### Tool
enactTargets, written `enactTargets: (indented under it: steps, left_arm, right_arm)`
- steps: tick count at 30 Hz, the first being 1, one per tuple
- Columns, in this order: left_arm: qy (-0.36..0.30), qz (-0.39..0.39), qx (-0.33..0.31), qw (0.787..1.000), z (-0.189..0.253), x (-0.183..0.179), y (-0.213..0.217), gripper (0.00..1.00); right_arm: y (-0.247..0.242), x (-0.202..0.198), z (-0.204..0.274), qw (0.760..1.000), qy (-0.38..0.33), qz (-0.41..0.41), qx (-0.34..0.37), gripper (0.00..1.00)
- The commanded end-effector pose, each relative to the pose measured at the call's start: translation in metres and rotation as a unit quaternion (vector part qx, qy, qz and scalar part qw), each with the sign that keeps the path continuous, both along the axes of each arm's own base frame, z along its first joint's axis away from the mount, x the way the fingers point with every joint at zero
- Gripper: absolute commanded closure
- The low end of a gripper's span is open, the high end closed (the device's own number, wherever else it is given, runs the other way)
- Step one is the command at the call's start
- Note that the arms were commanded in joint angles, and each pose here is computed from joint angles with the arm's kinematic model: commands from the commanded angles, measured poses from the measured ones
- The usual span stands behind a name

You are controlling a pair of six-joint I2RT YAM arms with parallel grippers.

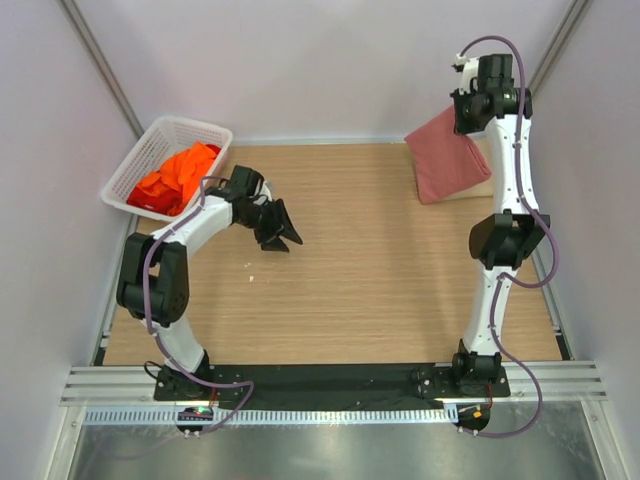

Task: Fold and stack the t-shirts
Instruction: Neatly place the folded tshirt to the corner

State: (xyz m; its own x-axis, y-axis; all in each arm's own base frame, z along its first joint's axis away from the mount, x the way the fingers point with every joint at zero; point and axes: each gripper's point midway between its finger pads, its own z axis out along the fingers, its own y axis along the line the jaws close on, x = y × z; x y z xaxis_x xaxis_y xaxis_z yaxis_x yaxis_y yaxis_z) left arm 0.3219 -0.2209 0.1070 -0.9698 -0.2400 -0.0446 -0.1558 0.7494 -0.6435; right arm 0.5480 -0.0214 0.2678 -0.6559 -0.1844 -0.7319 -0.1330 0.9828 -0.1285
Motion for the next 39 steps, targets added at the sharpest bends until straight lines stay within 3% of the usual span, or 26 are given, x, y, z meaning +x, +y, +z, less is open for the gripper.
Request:
enactTargets:
  steps: [1, 13, 39]
  left_arm:
    - [0.002, -0.010, -0.017, 1.000, 0.012, 0.002, -0.009, 0.52]
    - [0.008, -0.015, -0.021, 1.000, 0.010, 0.006, -0.016, 0.52]
    - [0.049, -0.022, -0.020, 0.998, -0.009, 0.011, -0.025, 0.52]
  right_arm:
    - [-0.003, -0.010, 0.074, 0.996, -0.093, 0.003, -0.005, 0.98]
    - [-0.013, -0.010, 0.085, 0.994, -0.109, -0.003, -0.003, 0.99]
    - [-0.056, 0.049, 0.022, 0.994, -0.105, -0.023, 0.008, 0.99]
